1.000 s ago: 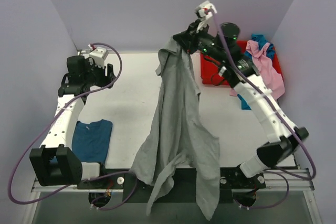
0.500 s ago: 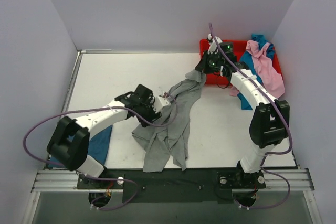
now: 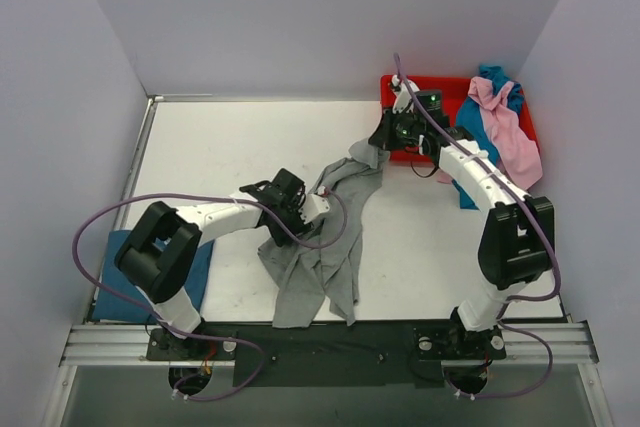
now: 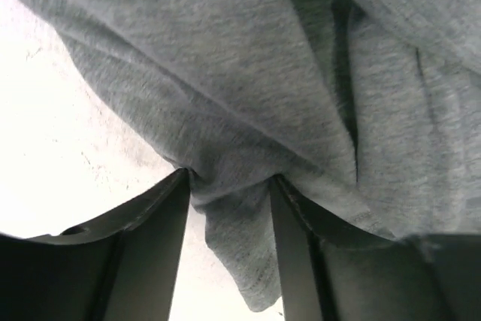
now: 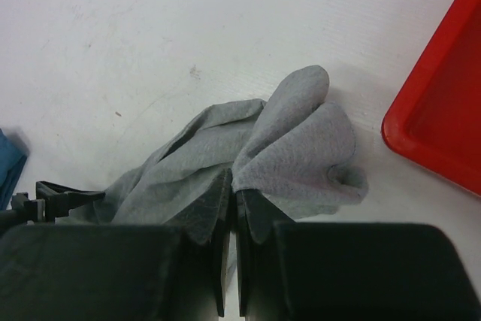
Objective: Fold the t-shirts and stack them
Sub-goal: Move the tshirt to the center of the board
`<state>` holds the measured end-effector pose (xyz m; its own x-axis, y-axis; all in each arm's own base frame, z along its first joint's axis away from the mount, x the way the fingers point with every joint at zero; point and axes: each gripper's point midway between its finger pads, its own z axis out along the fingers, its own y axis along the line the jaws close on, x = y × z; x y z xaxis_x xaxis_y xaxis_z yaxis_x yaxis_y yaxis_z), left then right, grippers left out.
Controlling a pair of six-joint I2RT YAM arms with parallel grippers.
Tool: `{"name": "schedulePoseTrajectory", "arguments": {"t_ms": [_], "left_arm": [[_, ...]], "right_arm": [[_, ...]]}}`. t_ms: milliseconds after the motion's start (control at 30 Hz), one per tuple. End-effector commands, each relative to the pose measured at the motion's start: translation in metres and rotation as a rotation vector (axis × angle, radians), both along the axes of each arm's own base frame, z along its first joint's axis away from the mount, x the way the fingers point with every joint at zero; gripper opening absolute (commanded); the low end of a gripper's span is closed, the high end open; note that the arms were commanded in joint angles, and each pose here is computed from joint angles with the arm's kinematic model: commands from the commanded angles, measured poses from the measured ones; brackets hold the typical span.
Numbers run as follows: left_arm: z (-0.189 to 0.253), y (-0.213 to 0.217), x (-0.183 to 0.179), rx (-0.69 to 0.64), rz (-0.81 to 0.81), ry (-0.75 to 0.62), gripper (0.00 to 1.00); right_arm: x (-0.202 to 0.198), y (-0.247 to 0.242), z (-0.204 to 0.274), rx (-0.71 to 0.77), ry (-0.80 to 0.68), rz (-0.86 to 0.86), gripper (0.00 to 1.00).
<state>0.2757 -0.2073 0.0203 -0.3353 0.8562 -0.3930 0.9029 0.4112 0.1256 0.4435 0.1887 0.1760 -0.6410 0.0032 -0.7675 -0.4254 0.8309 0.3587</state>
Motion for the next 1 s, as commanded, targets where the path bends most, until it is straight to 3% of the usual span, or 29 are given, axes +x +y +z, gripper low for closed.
{"name": "schedulePoseTrajectory", "arguments": {"t_ms": [0, 33, 67, 200, 300, 400, 567, 967], "left_arm": [[-0.017, 0.007, 0.020, 0.061, 0.021, -0.030, 0.44], [-0.020, 0.013, 0.022, 0.078, 0.036, -0.016, 0.19], [-0.016, 0.016, 0.026, 0.086, 0.047, -0.013, 0.01], [0.041, 0.048, 0.078, 0.011, 0.220, -0.128, 0.00], [0.127, 0.083, 0.119, -0.130, 0.367, -0.297, 0.00], [0.213, 0.101, 0.131, -0.240, 0.419, -0.463, 0.00], [0.314, 0.116, 0.099, -0.327, 0.423, -0.667, 0.00], [0.394, 0.130, 0.008, -0.427, 0.428, -0.630, 0.00]], "right_arm": [[-0.003, -0.005, 0.056, 0.021, -0.148, -0.010, 0.00], [-0.005, -0.006, 0.071, 0.029, -0.181, -0.013, 0.00], [-0.005, -0.008, 0.080, 0.031, -0.199, -0.018, 0.00], [-0.014, -0.019, 0.150, 0.059, -0.349, -0.047, 0.00], [-0.031, -0.030, 0.206, 0.081, -0.455, -0.066, 0.00], [-0.048, -0.038, 0.245, 0.082, -0.546, -0.082, 0.00], [-0.100, -0.051, 0.312, 0.120, -0.717, -0.088, 0.00], [-0.233, -0.068, 0.375, 0.199, -0.937, -0.025, 0.00]]}}
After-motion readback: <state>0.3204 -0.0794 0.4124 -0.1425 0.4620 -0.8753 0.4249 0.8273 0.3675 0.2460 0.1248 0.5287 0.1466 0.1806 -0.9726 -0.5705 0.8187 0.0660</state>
